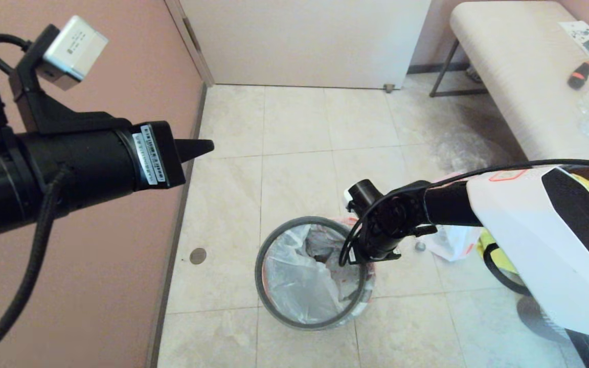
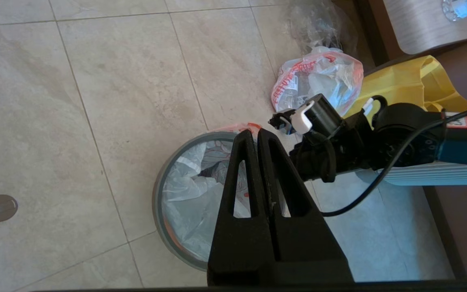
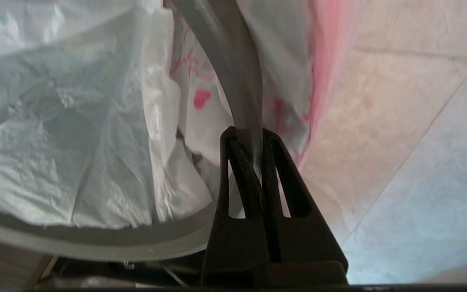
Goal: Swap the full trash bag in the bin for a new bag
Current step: Place the trash can ring on the trash can
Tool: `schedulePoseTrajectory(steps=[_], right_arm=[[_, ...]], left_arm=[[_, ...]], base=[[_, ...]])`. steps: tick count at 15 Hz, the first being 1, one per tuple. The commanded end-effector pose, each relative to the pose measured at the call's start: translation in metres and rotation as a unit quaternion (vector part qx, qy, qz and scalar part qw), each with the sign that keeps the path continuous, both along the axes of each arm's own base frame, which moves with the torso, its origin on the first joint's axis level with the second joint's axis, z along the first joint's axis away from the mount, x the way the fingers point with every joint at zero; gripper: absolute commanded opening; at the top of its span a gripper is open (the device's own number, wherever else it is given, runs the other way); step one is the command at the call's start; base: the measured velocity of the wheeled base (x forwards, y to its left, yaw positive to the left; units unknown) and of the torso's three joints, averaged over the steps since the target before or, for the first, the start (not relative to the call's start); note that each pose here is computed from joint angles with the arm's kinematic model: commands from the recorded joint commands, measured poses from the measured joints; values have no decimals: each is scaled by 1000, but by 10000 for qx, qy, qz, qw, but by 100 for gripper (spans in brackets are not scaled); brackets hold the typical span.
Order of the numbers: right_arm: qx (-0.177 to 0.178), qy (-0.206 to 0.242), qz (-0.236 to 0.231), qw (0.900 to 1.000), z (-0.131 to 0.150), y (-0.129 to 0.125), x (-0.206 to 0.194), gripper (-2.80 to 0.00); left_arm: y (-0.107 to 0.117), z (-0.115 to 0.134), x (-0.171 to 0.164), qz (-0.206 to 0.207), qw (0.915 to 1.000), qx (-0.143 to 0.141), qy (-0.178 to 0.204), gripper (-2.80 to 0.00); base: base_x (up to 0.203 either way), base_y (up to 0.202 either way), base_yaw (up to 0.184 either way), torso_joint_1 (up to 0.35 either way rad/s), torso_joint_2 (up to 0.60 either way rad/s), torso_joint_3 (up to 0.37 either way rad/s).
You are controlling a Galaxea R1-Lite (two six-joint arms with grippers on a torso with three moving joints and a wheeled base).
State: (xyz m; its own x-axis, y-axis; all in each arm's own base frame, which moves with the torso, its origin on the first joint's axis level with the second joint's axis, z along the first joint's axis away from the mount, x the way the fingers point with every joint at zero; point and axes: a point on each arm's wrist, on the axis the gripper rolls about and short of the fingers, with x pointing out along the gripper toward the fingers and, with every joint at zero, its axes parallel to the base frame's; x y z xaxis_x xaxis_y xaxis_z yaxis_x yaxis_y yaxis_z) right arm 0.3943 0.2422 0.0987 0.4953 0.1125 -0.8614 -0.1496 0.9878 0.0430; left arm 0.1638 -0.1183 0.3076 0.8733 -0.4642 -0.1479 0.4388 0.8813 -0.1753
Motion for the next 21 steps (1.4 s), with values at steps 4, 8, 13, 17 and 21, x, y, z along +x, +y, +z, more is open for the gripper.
schedulePoseTrajectory(steps=[4, 8, 13, 17, 21], right_arm=[[-186, -142, -49, 9997, 4, 6, -4, -280], [-806, -47, -263, 9964, -6, 4, -8, -280], [-804, -244, -562, 9949, 8, -16, 1, -280], [-810, -244, -546, 9949, 5, -14, 2, -280], [-856, -226, -457, 9950, -7, -5, 2, -280]], left_arm=[[2, 1, 1, 67, 10000, -19, -16, -280], [-2, -7, 5, -15, 9999, 65, 123, -280], [-2, -10, 11, 54, 9998, 105, 188, -280], [-4, -12, 13, 62, 9996, 131, 225, -280], [-2, -11, 14, 85, 9997, 122, 213, -280]], base=[[0, 0, 0, 0, 0, 0], [0, 0, 0, 0, 0, 0], [0, 0, 0, 0, 0, 0], [0, 0, 0, 0, 0, 0], [0, 0, 0, 0, 0, 0]])
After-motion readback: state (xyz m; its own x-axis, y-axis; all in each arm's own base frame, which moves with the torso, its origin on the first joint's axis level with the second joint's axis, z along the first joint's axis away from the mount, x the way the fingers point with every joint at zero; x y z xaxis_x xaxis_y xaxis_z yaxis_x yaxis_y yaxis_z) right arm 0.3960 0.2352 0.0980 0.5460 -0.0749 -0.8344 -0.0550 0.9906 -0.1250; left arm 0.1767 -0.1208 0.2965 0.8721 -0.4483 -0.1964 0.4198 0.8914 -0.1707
